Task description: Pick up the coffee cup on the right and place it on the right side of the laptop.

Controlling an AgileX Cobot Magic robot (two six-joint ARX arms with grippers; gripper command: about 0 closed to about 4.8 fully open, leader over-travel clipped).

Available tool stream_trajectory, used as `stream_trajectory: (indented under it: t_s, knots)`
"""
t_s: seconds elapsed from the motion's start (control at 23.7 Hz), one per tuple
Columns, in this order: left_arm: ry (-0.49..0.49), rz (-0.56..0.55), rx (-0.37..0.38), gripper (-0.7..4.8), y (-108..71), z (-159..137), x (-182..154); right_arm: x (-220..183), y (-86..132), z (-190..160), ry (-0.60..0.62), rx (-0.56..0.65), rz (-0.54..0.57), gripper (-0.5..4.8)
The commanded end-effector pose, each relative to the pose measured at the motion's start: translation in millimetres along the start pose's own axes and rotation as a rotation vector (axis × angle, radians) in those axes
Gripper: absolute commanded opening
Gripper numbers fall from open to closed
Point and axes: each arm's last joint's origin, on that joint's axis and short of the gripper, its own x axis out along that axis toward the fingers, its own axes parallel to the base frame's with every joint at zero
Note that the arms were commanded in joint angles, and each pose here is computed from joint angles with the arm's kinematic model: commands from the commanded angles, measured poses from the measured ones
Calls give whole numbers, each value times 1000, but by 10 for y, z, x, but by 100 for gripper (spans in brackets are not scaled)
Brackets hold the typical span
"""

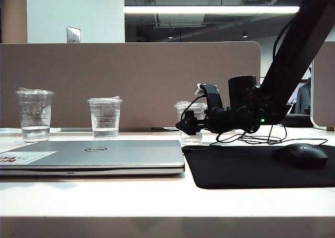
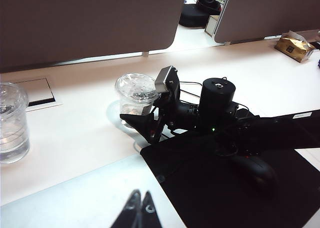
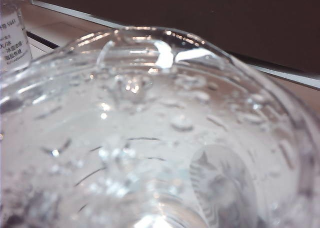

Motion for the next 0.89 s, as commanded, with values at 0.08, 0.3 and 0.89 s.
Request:
stream_trajectory:
  t_s: [0.08, 0.3, 0.89]
  knots:
    - [-12, -6, 0, -5, -7, 19, -7, 6, 2, 74, -30, -19, -2, 341]
    - [-12, -7, 0, -5, -7, 19, -7, 6, 4, 83, -38, -21, 3, 273]
    - [-12, -6, 0, -5, -7, 19, -7, -134, -4, 698, -97, -21, 0, 273]
